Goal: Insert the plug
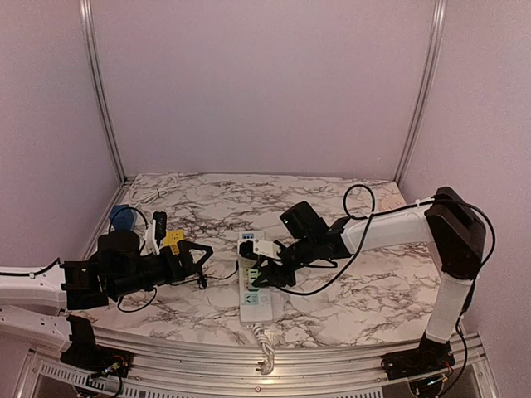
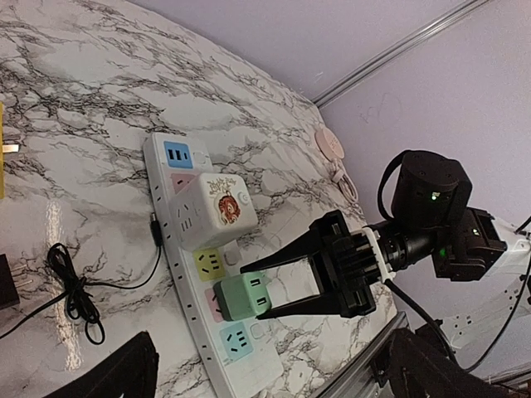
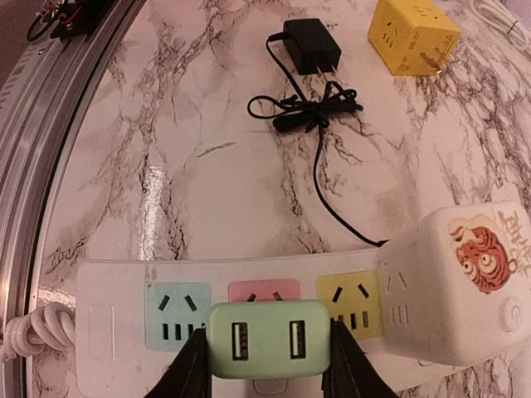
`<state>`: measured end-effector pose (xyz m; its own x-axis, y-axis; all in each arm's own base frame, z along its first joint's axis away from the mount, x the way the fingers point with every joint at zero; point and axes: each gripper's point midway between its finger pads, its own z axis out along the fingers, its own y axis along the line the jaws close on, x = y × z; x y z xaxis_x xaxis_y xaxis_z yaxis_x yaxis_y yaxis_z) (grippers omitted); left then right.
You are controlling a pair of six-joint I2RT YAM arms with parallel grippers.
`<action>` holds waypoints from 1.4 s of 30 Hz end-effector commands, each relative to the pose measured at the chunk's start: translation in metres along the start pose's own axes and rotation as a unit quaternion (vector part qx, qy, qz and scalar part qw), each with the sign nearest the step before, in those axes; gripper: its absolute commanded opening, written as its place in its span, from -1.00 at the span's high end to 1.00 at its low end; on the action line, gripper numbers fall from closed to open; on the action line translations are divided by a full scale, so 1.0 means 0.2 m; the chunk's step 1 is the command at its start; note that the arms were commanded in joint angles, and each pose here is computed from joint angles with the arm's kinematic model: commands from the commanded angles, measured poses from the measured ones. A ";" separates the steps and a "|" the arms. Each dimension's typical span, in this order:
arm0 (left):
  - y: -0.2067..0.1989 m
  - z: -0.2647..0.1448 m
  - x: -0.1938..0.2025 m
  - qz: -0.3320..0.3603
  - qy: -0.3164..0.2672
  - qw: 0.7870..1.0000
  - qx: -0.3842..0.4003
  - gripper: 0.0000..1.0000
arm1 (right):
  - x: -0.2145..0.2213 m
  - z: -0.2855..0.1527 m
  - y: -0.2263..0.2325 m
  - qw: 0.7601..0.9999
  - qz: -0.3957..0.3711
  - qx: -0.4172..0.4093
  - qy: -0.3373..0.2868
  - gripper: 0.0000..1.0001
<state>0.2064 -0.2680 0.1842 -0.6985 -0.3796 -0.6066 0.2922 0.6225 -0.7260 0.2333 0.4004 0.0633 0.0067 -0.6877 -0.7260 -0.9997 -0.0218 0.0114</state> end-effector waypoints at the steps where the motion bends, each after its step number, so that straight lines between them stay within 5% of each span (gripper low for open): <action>1: 0.00 0.02 -0.01 0.006 0.004 1.000 -0.006 -0.98 | 0.69 0.08 0.17 0.972 0.092 -0.012 0.216 0.62; 26: 0.01 0.02 0.01 -0.001 0.004 1.000 -0.002 -0.98 | 0.36 -0.02 0.00 0.982 0.063 0.043 0.171 0.17; 42: 0.02 0.00 0.01 -0.003 0.000 1.000 -0.004 -0.98 | 0.18 -0.09 -0.06 0.986 0.040 0.068 0.147 0.12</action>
<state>0.2057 -0.2693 0.1792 -0.7080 -0.3700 -0.6016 0.2875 0.6270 -0.7240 0.2437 0.3737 0.0510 -0.0722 -0.8300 -0.5531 -0.9939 0.1063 -0.0298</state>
